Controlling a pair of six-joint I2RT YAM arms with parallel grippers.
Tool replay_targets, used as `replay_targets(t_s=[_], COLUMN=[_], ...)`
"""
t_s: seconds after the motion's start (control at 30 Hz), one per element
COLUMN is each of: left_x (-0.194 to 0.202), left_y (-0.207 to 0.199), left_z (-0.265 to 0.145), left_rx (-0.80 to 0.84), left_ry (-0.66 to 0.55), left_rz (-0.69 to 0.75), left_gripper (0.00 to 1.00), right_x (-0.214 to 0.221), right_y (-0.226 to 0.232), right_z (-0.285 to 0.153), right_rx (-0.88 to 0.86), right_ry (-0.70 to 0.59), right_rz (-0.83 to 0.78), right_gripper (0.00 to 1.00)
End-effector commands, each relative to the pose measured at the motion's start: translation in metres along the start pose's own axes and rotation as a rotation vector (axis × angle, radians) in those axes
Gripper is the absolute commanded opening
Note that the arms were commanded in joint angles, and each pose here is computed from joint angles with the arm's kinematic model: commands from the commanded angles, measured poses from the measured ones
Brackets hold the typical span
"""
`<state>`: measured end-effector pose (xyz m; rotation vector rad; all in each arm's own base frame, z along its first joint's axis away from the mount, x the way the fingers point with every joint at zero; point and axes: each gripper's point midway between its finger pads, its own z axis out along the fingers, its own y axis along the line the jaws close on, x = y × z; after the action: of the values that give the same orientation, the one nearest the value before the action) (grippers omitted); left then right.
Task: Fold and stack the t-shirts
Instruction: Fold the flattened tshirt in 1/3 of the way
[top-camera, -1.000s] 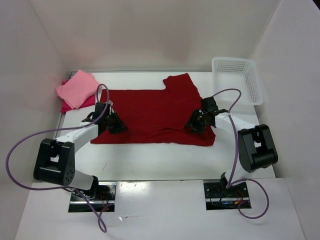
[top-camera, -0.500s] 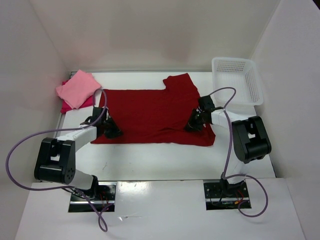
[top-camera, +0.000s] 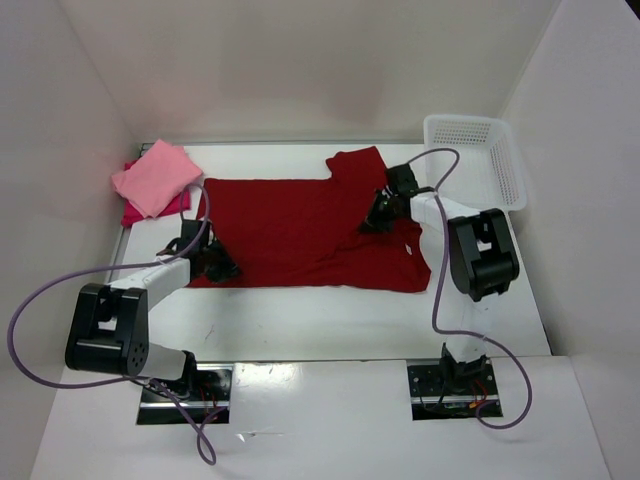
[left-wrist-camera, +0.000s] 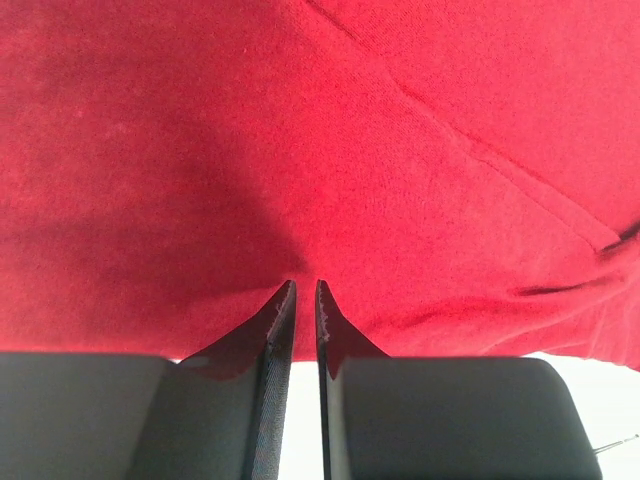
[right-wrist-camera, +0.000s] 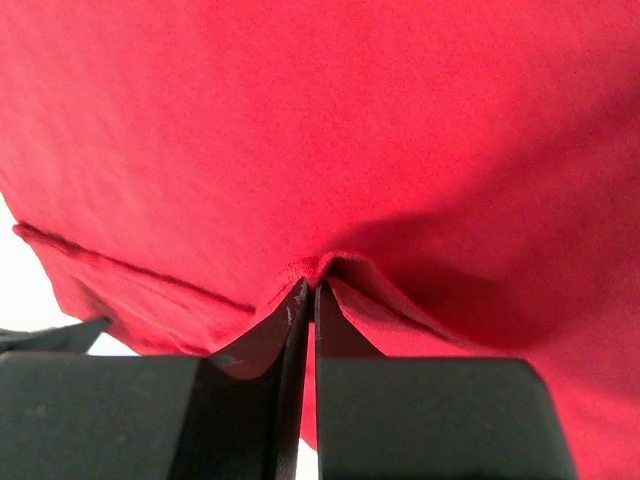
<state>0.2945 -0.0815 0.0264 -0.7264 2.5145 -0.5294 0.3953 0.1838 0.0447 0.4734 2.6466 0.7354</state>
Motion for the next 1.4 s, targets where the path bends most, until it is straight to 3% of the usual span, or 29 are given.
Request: replay_targets(t_s=[0.0, 0.2, 0.33, 0.43, 0.53, 0.6, 0.63, 0.67, 0.8, 0.93, 1.17, 1.37], left_x=[-0.02, -0.024, -0.028, -0.033, -0.041, -0.043, -0.042, -0.046, -0.021, 0.002, 0.039, 0.063], left_y=[-0.013, -0.019, -0.026, -0.032, -0.045, -0.056, -0.063, -0.075, -0.094, -0.098, -0.029, 0.001], left_z=[-0.01, -0.011, -0.015, -0.018, -0.022, -0.021, -0.02, -0.022, -0.012, 0.002, 0.034, 0.031], left_rx=[0.024, 0.039, 0.06, 0.074, 0.118, 0.142, 0.152, 0.161, 0.167, 0.165, 0.004, -0.042], left_ry=[-0.06, -0.061, -0.069, -0.085, -0.102, -0.098, -0.093, -0.102, -0.038, 0.019, 0.137, 0.235], left_rz=[0.016, 0.017, 0.012, -0.002, -0.002, 0.016, 0.052, 0.085, 0.15, 0.177, 0.072, -0.023], left_gripper=[0.2, 0.2, 0.2, 0.2, 0.2, 0.2, 0.2, 0.2, 0.17, 0.14, 0.14, 0.14], right_x=[-0.016, -0.034, -0.04, -0.037, -0.03, -0.01, -0.004, 0.003, 0.063, 0.09, 0.1, 0.125], right_y=[0.032, 0.076, 0.094, 0.116, 0.112, 0.096, 0.091, 0.085, 0.053, 0.034, -0.001, -0.03], right_z=[0.013, 0.029, 0.03, 0.017, 0.001, -0.011, -0.014, -0.017, -0.022, -0.01, 0.002, 0.0], right_rx=[-0.06, -0.123, -0.137, -0.199, -0.189, -0.169, -0.169, -0.167, -0.139, -0.094, 0.022, 0.102], right_ry=[-0.002, -0.02, -0.051, -0.061, -0.055, -0.035, -0.034, -0.032, 0.051, 0.101, 0.105, 0.133], right_rz=[-0.034, -0.041, -0.061, -0.105, -0.137, -0.137, -0.137, -0.136, -0.126, -0.13, -0.11, -0.102], right_gripper=[0.05, 0.08, 0.45, 0.54, 0.55, 0.38, 0.1, 0.01, 0.0, 0.0, 0.0, 0.0])
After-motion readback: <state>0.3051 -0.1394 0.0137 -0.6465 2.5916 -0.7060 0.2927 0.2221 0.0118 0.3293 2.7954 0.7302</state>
